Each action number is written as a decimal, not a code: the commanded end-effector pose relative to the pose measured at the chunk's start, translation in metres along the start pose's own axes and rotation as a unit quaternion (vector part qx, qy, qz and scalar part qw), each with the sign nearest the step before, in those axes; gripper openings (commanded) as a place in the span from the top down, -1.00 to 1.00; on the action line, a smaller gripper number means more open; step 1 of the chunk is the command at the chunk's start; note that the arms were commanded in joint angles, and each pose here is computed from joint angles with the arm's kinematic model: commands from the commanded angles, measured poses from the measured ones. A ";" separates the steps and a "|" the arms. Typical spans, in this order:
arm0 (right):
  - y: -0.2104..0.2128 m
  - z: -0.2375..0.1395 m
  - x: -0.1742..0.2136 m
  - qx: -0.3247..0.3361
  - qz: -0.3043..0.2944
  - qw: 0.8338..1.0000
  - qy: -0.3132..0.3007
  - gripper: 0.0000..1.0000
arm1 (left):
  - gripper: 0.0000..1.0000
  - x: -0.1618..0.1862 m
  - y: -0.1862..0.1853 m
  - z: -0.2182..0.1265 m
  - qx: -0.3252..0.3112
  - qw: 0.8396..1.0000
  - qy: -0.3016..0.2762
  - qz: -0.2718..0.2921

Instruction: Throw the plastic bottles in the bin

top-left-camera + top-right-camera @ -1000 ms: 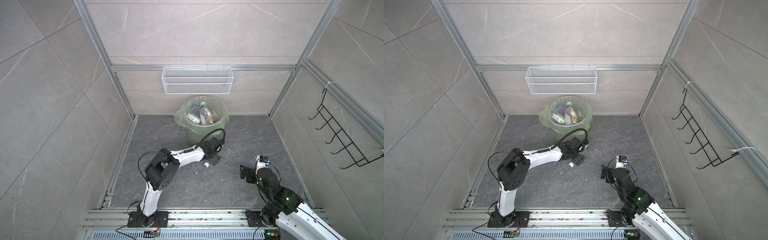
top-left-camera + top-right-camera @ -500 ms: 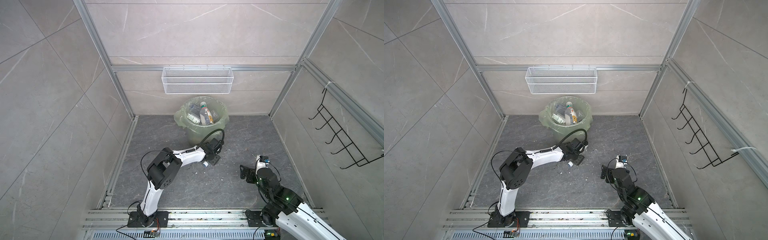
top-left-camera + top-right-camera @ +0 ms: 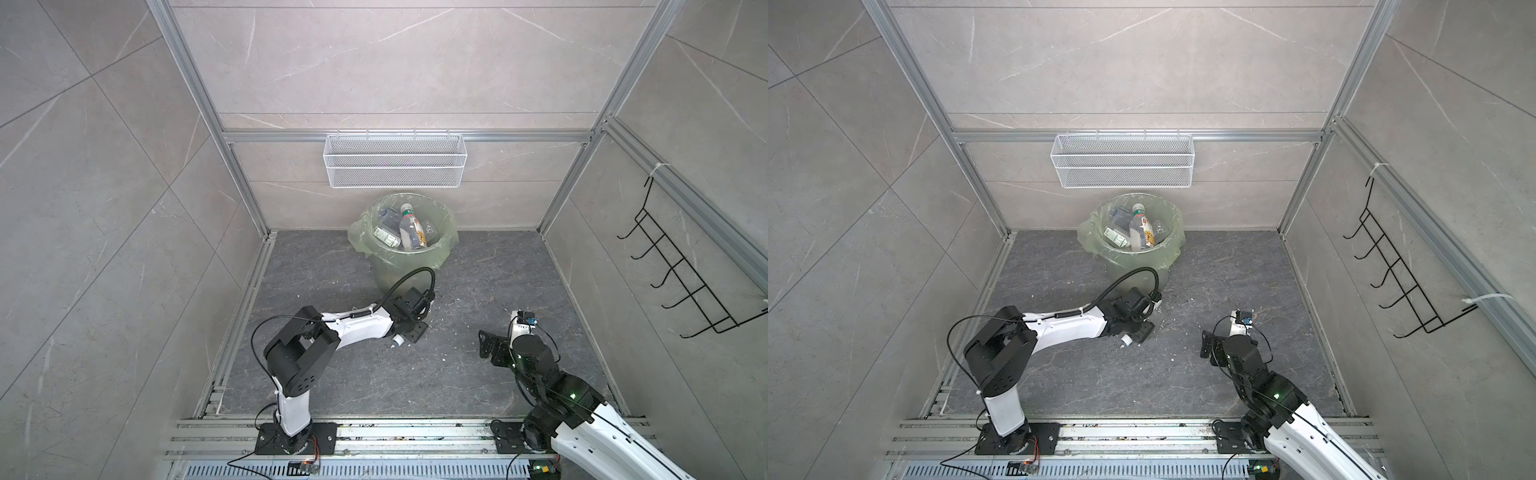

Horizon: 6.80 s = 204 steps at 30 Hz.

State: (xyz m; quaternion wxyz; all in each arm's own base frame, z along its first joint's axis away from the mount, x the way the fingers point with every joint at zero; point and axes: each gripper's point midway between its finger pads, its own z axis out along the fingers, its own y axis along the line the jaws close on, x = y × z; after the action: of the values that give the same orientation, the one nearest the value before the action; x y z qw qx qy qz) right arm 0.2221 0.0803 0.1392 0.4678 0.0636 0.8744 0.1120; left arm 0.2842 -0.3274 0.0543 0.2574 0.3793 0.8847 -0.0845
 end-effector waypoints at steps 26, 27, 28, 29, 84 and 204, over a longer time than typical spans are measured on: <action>0.011 0.012 0.006 -0.009 -0.025 0.999 0.028 -0.99 | -0.09 0.041 0.058 -0.244 -0.044 0.932 -0.316 -0.172; 0.011 0.012 0.005 -0.009 -0.025 0.999 0.028 -1.00 | -0.08 0.034 0.059 -0.254 -0.044 0.931 -0.323 -0.168; 0.011 0.012 0.006 -0.009 -0.025 0.999 0.028 -0.99 | -0.07 0.025 0.059 -0.267 -0.044 0.929 -0.329 -0.161; 0.011 0.012 0.005 -0.010 -0.024 0.999 0.027 -1.00 | -0.07 0.014 0.059 -0.279 -0.045 0.928 -0.335 -0.155; 0.040 0.064 -0.070 0.075 -0.097 0.991 0.056 -1.00 | -1.00 -0.014 0.179 -0.270 -0.130 0.876 -0.332 -0.326; -0.047 0.162 -0.069 -0.004 -0.154 0.985 -0.076 -0.99 | -1.00 0.128 0.295 -0.104 -0.220 0.895 -0.307 -0.237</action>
State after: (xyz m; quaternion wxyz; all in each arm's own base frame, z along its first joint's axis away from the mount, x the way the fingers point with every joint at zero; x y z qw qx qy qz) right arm 0.3933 0.0411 0.0920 0.5367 -0.0580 0.8407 0.0432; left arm 0.3718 -0.0059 0.0715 0.5352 0.0351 0.8417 -0.0628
